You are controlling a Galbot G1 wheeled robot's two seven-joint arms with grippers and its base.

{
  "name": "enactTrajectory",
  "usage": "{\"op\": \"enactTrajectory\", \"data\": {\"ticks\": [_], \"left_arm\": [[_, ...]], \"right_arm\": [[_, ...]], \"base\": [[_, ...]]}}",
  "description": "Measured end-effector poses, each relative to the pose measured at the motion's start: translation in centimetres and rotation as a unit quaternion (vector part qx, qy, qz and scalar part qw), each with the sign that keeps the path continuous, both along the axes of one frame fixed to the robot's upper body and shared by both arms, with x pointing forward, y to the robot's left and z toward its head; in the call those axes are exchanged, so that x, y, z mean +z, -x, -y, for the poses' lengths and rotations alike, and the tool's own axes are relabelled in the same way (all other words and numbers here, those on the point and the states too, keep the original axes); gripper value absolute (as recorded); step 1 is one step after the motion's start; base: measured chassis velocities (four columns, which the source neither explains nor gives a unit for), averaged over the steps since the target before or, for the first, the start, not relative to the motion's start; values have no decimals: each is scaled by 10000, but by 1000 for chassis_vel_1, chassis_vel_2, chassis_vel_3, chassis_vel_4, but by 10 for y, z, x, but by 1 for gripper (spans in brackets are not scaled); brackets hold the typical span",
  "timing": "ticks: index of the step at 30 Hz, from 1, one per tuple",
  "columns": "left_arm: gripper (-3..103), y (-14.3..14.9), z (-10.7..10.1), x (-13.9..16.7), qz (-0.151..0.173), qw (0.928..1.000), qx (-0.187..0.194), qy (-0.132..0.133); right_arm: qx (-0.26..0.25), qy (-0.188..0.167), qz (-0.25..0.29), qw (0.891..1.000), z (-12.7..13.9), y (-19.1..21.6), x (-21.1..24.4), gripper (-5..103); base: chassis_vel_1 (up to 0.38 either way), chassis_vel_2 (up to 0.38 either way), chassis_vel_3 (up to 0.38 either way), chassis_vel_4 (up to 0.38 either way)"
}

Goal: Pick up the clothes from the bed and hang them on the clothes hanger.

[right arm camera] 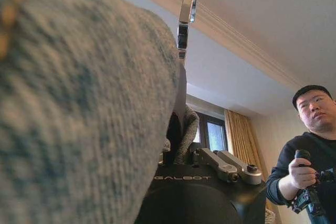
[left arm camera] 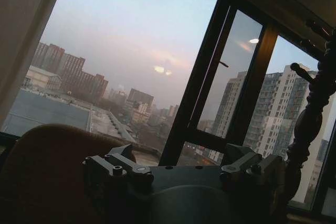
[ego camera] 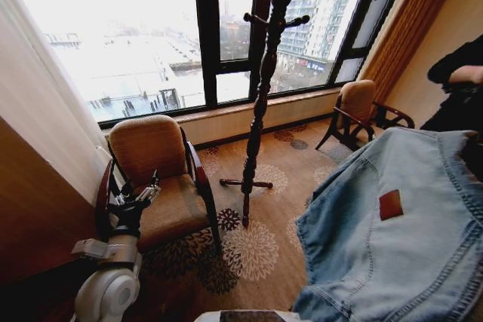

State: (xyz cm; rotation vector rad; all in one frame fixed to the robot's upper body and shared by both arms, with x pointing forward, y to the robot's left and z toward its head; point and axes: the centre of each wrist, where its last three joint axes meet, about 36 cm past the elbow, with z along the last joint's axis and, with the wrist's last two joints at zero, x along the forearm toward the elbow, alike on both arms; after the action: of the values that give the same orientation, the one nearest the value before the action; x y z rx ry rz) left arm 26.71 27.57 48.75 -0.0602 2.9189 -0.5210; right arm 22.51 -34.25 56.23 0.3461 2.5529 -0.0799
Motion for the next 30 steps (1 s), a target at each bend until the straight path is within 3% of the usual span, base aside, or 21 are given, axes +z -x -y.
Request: {"op": "enactTrajectory", "data": {"ticks": [30], "left_arm": [[100, -4, 2, -5, 4, 10000, -19, 65]], "right_arm": [[-18, -33, -45, 10000, 0, -3, -6, 19]], "base": [[-167, 160, 159, -165]]}}
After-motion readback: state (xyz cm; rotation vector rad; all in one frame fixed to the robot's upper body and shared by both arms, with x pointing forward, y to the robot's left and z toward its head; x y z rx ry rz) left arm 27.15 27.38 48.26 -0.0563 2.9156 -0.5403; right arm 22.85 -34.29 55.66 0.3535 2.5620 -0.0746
